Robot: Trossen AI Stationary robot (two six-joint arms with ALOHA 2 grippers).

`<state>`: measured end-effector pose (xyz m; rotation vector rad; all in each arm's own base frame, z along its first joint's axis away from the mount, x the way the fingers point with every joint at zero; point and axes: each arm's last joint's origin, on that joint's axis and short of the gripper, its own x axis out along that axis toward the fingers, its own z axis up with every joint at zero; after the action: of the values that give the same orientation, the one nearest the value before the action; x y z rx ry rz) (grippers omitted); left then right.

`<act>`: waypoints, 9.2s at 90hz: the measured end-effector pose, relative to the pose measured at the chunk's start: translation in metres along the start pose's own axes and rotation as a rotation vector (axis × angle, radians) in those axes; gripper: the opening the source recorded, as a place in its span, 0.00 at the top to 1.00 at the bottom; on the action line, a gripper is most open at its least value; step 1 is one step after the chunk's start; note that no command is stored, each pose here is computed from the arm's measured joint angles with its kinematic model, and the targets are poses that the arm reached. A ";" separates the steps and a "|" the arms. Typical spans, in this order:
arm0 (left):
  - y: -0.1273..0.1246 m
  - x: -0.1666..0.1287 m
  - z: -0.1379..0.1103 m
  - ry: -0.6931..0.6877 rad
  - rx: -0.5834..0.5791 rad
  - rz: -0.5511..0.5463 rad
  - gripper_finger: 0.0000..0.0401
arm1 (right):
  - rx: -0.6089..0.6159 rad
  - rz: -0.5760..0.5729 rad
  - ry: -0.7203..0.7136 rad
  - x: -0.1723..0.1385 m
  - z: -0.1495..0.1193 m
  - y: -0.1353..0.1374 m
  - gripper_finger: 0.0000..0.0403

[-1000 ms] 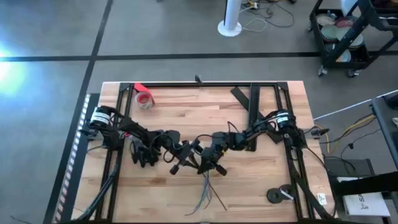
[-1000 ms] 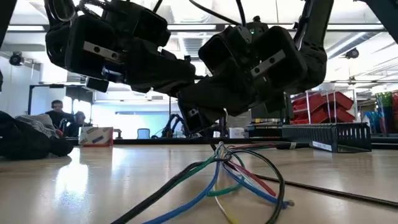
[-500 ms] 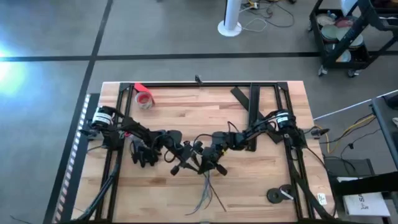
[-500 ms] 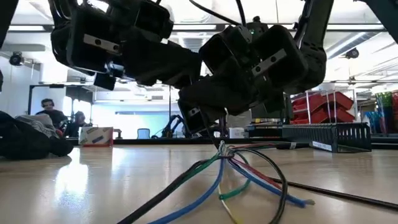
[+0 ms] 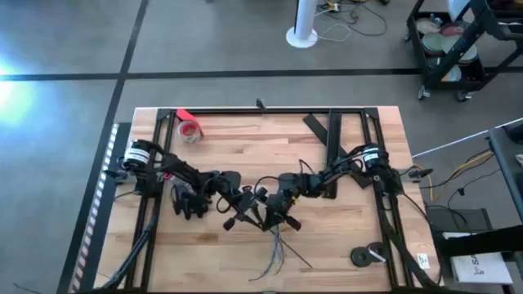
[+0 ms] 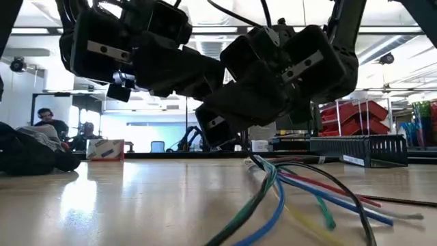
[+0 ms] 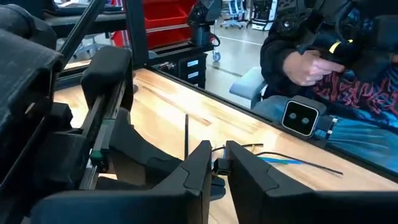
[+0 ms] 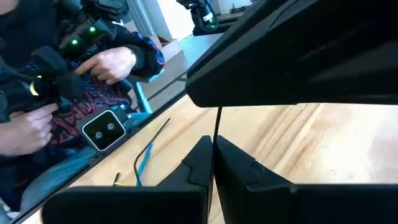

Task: Ziptie cables
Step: Wrap the zip tie around the cable bundle

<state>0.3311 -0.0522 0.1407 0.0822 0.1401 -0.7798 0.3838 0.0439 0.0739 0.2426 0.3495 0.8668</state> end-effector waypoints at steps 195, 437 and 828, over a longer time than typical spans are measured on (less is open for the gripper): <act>-0.028 0.002 -0.028 -0.211 0.019 0.225 0.84 | 0.012 -0.002 0.014 0.000 0.001 -0.003 1.00; -0.051 0.011 -0.011 -0.208 -0.130 0.298 0.84 | -0.016 0.003 -0.042 0.000 0.008 -0.002 1.00; -0.053 0.013 -0.007 -0.236 -0.037 0.360 0.95 | -0.064 0.084 -0.031 0.000 0.009 0.000 1.00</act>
<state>0.3019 -0.0978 0.1309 -0.0201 -0.0835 -0.4226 0.3872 0.0433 0.0818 0.2122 0.2831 0.9545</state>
